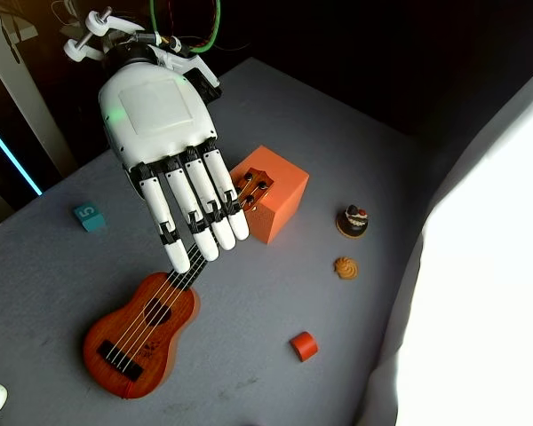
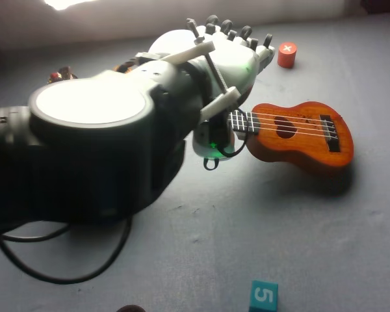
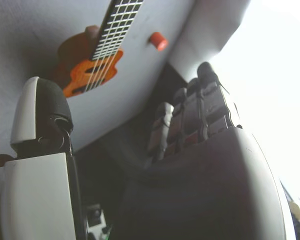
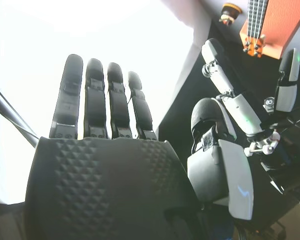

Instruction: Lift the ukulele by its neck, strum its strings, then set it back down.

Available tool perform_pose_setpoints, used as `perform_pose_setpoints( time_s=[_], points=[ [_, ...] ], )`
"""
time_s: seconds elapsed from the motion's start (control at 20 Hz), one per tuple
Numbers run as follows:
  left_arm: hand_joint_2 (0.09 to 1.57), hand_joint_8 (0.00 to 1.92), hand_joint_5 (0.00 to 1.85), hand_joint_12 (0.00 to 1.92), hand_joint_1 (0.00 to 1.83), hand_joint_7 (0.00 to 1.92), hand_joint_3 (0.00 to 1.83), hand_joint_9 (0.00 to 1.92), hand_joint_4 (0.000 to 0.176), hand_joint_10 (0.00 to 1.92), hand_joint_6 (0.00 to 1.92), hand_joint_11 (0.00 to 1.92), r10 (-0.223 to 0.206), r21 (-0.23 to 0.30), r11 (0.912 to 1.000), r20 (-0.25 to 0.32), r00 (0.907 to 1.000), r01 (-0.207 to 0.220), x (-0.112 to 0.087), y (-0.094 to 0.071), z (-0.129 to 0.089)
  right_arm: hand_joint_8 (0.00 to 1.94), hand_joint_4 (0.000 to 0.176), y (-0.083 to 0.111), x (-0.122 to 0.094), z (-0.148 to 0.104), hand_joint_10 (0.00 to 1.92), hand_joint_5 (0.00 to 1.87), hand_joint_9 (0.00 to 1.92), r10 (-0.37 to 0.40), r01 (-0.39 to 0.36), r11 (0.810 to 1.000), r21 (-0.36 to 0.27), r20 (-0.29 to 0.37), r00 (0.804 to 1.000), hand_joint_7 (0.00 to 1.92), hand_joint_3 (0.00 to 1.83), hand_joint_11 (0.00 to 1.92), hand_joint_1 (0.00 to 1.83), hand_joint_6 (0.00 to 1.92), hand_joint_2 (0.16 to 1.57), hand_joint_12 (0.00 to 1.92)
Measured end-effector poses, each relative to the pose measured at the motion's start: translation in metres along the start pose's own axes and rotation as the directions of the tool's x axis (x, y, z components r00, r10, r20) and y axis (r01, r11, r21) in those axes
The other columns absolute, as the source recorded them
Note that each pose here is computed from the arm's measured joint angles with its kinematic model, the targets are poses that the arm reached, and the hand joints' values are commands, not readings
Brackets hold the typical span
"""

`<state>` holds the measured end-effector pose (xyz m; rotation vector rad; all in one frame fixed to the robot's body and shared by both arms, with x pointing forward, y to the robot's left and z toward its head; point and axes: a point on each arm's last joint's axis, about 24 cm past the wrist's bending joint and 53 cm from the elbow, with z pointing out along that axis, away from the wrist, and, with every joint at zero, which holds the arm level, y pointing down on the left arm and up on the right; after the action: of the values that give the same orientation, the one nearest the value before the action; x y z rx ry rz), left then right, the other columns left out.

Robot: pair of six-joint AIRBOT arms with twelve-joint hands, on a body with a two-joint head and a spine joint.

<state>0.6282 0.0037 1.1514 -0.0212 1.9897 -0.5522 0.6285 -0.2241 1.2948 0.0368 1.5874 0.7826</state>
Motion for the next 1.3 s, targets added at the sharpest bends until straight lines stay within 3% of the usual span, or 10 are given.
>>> perform_pose_setpoints(
  time_s=[0.15,0.45,0.65,0.9,0.95,1.05,1.15,1.3],
  points=[
    [1.02,0.0,0.0,0.0,1.18,0.0,0.0,0.0,0.048,0.0,0.0,0.0,-0.01,-0.057,0.9983,0.007,0.9999,0.01,0.001,0.009,0.012,0.0,0.0,0.0,0.0,0.0,0.04,0.14,0.18,0.0,0.0,1.0,-0.001,0.0,1.0,0.18,0.0,0.0,0.0,0.01,1.27,0.61],
    [1.02,0.0,0.0,0.0,1.18,0.0,0.0,0.0,0.05,0.0,0.0,0.0,-0.017,-0.189,0.9818,0.003,0.9998,0.017,0.014,0.041,0.026,0.0,0.0,0.0,0.0,0.0,0.03,0.14,0.18,0.0,0.0,1.0,0.001,-0.001,1.0,0.16,0.0,0.0,0.0,0.01,1.27,0.62],
    [1.03,0.0,0.0,0.0,1.16,0.0,0.0,0.0,0.045,0.0,0.0,0.0,-0.004,-0.217,0.9762,-0.007,1.0,0.002,0.025,0.048,0.036,0.0,0.0,0.0,0.001,0.0,0.02,0.15,0.17,0.0,0.0,1.0,0.001,-0.002,1.0,0.15,0.0,0.0,0.0,0.01,1.27,0.65],
    [1.02,0.0,0.0,0.01,1.15,0.0,0.0,0.0,0.054,0.0,0.0,0.02,0.005,-0.237,0.9715,-0.003,1.0,-0.005,0.028,0.053,0.049,0.01,0.0,0.001,0.001,0.0,0.01,0.16,0.15,0.001,-0.001,1.0,-0.001,-0.003,1.0,0.15,0.0,0.0,0.0,0.01,1.28,0.44],
    [1.02,0.0,0.0,0.01,1.14,0.0,0.0,0.0,0.049,0.0,0.0,0.01,0.008,-0.242,0.9703,-0.002,1.0,-0.009,0.028,0.054,0.05,0.01,0.0,0.001,0.001,0.0,0.02,0.18,0.18,0.001,-0.001,1.0,-0.001,-0.003,1.0,0.2,0.0,0.0,0.02,0.01,1.27,0.54],
    [1.03,0.0,0.0,0.01,1.18,0.0,0.0,0.0,0.042,0.0,0.0,0.0,0.011,-0.251,0.9678,-0.006,0.9999,-0.012,0.032,0.056,0.052,0.01,0.0,0.001,0.001,0.0,0.02,0.18,0.18,0.001,-0.001,1.0,-0.001,-0.003,1.0,0.2,0.0,0.0,0.1,0.01,1.27,0.55],
    [1.03,0.0,0.0,0.0,1.18,0.0,0.0,0.0,0.051,0.0,0.0,0.0,0.019,-0.261,0.9651,-0.002,0.9998,-0.019,0.033,0.06,0.055,0.0,0.0,0.001,0.001,0.0,0.01,0.14,0.16,0.001,-0.001,1.0,-0.001,-0.003,1.0,0.17,0.0,0.0,0.04,0.0,1.27,0.46],
    [1.02,0.0,0.0,0.01,1.2,0.0,0.0,0.0,0.044,0.0,0.0,0.01,0.029,-0.268,0.963,0.001,0.9996,-0.027,0.033,0.063,0.057,0.01,0.0,0.001,0.001,0.0,0.01,0.14,0.17,0.001,-0.001,1.0,-0.001,-0.004,1.0,0.16,0.0,0.0,0.03,0.01,1.28,0.44]
  ],
)
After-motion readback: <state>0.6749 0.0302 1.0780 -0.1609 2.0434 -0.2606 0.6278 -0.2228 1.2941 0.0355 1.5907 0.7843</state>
